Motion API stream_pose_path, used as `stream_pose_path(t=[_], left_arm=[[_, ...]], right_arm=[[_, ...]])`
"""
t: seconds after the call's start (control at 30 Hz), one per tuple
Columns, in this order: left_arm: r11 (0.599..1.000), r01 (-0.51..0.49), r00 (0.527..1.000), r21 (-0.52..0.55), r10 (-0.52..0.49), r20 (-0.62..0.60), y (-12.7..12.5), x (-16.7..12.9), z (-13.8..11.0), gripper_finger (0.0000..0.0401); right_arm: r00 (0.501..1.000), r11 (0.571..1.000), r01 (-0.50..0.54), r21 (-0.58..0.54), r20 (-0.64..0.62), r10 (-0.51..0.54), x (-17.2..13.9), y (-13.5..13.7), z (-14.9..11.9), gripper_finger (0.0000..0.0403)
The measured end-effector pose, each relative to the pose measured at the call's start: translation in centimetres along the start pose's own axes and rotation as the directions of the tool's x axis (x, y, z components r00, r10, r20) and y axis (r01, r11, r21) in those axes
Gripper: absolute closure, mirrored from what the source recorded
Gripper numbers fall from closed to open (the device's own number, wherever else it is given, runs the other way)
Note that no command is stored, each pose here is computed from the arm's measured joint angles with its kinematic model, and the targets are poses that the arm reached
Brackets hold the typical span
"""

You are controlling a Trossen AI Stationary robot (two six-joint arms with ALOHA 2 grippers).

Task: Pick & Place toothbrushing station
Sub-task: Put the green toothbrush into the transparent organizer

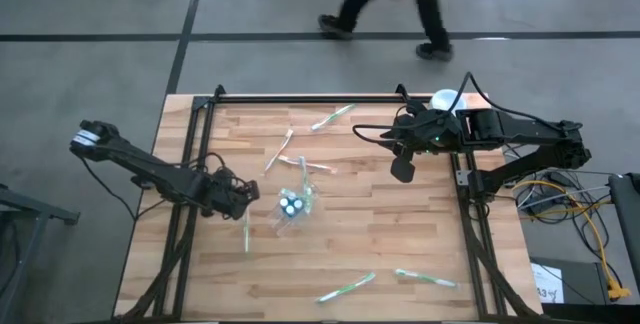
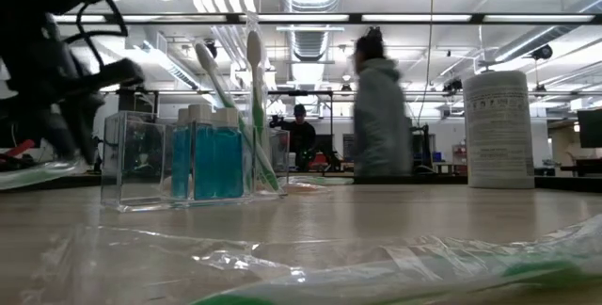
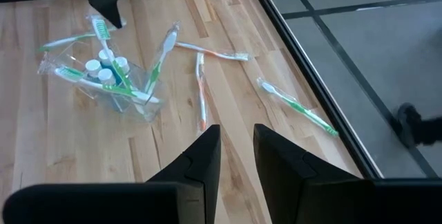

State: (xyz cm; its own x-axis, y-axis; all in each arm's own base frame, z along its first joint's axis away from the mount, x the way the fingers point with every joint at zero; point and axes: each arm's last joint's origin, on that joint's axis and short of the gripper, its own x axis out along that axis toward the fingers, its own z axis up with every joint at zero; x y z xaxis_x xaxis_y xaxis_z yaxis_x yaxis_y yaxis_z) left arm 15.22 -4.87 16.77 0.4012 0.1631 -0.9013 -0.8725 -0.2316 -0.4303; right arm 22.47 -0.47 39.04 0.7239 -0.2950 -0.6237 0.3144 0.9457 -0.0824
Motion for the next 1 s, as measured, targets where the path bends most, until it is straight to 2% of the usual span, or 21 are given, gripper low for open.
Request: stream_pose_path(t=[0.23,0.43,0.63,0.8,1.0], left_arm=[[0.989,0.108,0.983,0.104,-0.122,0.14,-1.5,-2.3,0.5,0.0369],[0.951,0.175,0.926,0.255,-0.247,0.286,-3.2,-5.8,1.3,0.0369],[0.871,0.205,0.831,0.447,-0.396,0.391,-5.1,-8.9,1.6,0.037],[0.775,0.171,0.746,0.608,-0.505,0.434,-6.5,-10.3,1.4,0.0369],[0.684,0.163,0.695,0.711,-0.591,0.41,-7.5,-11.2,1.1,0.0369]], right_arm=[[1.0,1.0,0.0,0.0,0.0,0.0,0.0,0.0,0.0,0.0321],[1.0,1.0,-0.001,-0.001,0.0,0.001,0.0,0.0,0.0,0.0321],[1.0,1.0,-0.001,0.0,0.0,0.001,0.0,0.0,0.0,0.0321],[1.0,1.0,-0.001,0.0,0.0,0.001,0.0,0.0,0.0,0.0321],[1.0,1.0,0.0,0.0,0.0,0.0,0.0,0.0,0.0,0.0321]])
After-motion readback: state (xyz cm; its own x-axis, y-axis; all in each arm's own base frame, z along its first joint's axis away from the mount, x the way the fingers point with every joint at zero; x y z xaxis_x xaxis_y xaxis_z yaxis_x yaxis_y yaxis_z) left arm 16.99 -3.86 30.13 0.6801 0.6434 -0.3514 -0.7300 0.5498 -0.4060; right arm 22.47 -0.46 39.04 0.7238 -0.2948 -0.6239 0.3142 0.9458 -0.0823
